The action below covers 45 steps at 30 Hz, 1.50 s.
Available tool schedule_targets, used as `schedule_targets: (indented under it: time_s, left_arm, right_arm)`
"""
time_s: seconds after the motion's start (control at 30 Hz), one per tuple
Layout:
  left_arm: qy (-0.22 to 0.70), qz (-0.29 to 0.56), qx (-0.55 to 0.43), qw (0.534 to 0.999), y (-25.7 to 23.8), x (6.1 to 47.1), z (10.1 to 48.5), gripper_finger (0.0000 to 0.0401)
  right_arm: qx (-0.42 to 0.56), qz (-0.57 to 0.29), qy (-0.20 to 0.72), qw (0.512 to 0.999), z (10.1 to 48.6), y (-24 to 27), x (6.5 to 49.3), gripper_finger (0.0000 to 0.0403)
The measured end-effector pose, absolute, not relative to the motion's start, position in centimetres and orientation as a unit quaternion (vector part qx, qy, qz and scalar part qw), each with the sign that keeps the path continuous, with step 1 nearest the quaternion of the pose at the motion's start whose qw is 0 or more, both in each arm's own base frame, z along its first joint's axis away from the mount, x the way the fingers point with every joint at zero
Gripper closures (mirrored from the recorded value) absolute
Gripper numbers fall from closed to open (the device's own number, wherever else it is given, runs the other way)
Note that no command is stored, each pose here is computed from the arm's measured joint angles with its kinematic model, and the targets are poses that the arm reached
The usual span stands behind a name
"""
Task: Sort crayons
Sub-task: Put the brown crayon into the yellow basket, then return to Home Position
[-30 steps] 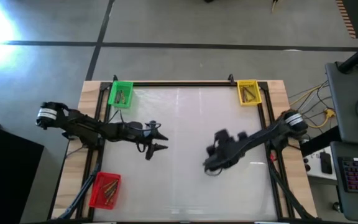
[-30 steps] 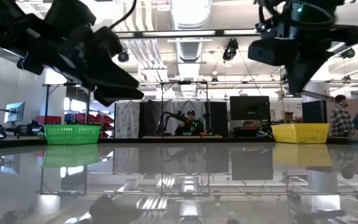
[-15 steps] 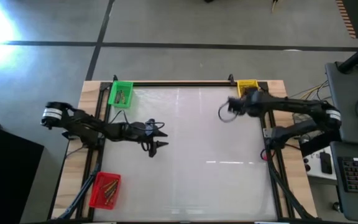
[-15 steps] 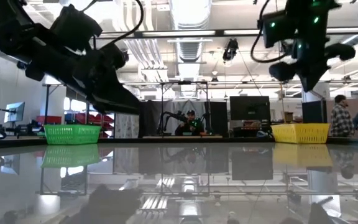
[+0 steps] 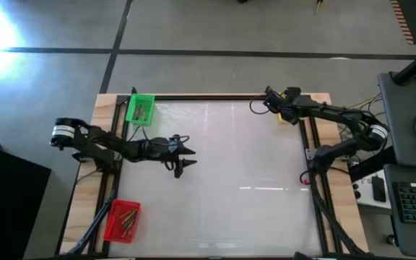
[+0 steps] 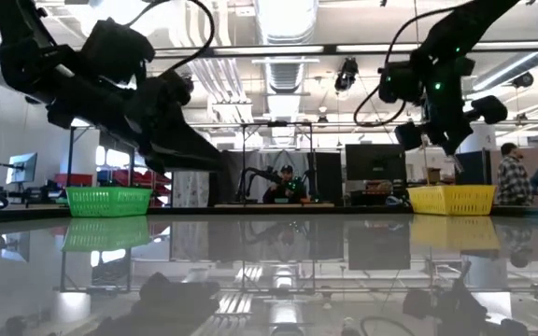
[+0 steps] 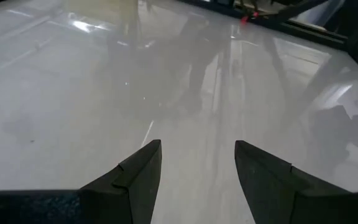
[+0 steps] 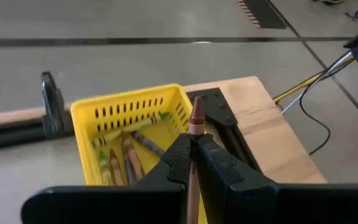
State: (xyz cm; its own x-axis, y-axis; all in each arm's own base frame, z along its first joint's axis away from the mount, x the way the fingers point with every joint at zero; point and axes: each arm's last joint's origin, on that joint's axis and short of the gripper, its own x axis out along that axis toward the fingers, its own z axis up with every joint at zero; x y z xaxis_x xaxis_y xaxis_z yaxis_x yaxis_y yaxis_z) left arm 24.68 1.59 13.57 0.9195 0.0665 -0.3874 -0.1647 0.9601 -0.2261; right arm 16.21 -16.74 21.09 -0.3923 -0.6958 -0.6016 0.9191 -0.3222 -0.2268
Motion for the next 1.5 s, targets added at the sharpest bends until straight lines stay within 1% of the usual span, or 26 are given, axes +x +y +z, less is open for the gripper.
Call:
schedule_targets:
  time_s: [0.17, 0.33, 0.43, 0.57, 0.63, 0.73, 0.9, 0.97, 1.03, 1.1, 1.3, 1.43, 1.5]
  left_arm:
    - [0.19, 0.075, -0.137, 0.969, 2.2, 23.4, 13.4, 0.0214]
    - [0.15, 0.09, -0.158, 0.972, 2.7, 21.7, 14.6, 0.0214]
    - [0.127, 0.099, -0.155, 0.975, 3.0, 20.8, 15.5, 0.0214]
    - [0.131, 0.11, -0.156, 0.973, 3.3, 20.0, 16.1, 0.0214]
    - [0.124, 0.115, -0.152, 0.974, 3.3, 19.8, 16.5, 0.0214]
    - [0.102, 0.13, -0.139, 0.977, 3.5, 19.6, 17.2, 0.0214]
    - [0.075, 0.157, -0.123, 0.977, 4.2, 19.2, 18.2, 0.0214]
    - [0.069, 0.167, -0.122, 0.976, 4.6, 19.0, 18.4, 0.0214]
    - [0.061, 0.179, -0.126, 0.974, 4.9, 18.8, 18.6, 0.0214]
    - [0.047, 0.191, -0.129, 0.972, 4.9, 18.5, 19.0, 0.0215]
    - [0.023, 0.196, -0.109, 0.974, 4.8, 17.7, 20.1, 0.0235]
    - [0.006, 0.191, -0.104, 0.976, 4.4, 16.9, 20.4, 0.0251]
    - [0.0, 0.19, -0.097, 0.977, 4.3, 16.5, 20.3, 0.0262]
  right_arm:
    - [0.201, -0.79, 0.277, 0.509, 19.8, -18.2, 16.8, 0.039]
    - [0.227, -0.754, 0.343, 0.512, 18.8, -19.8, 17.1, 0.039]
    - [0.23, -0.735, 0.365, 0.522, 19.2, -20.7, 17.4, 0.039]
    - [0.229, -0.717, 0.372, 0.543, 20.3, -21.2, 18.1, 0.0386]
    - [0.223, -0.711, 0.375, 0.552, 20.9, -21.4, 18.2, 0.0373]
    - [0.221, -0.699, 0.386, 0.56, 21.4, -21.3, 18.2, 0.0339]
    - [0.217, -0.698, 0.412, 0.544, 21.0, -20.9, 17.6, 0.0271]
    - [0.216, -0.694, 0.421, 0.542, 20.8, -20.8, 17.4, 0.0259]
    - [0.21, -0.682, 0.432, 0.552, 20.5, -20.3, 17.6, 0.0256]
    - [0.209, -0.656, 0.427, 0.586, 20.5, -19.8, 18.3, 0.0257]
    - [0.198, -0.549, 0.383, 0.716, 21.3, -16.7, 20.6, 0.0272]
    - [0.184, -0.454, 0.341, 0.802, 22.1, -12.9, 21.9, 0.0284]
    - [0.183, -0.386, 0.304, 0.851, 22.4, -10.5, 22.5, 0.029]
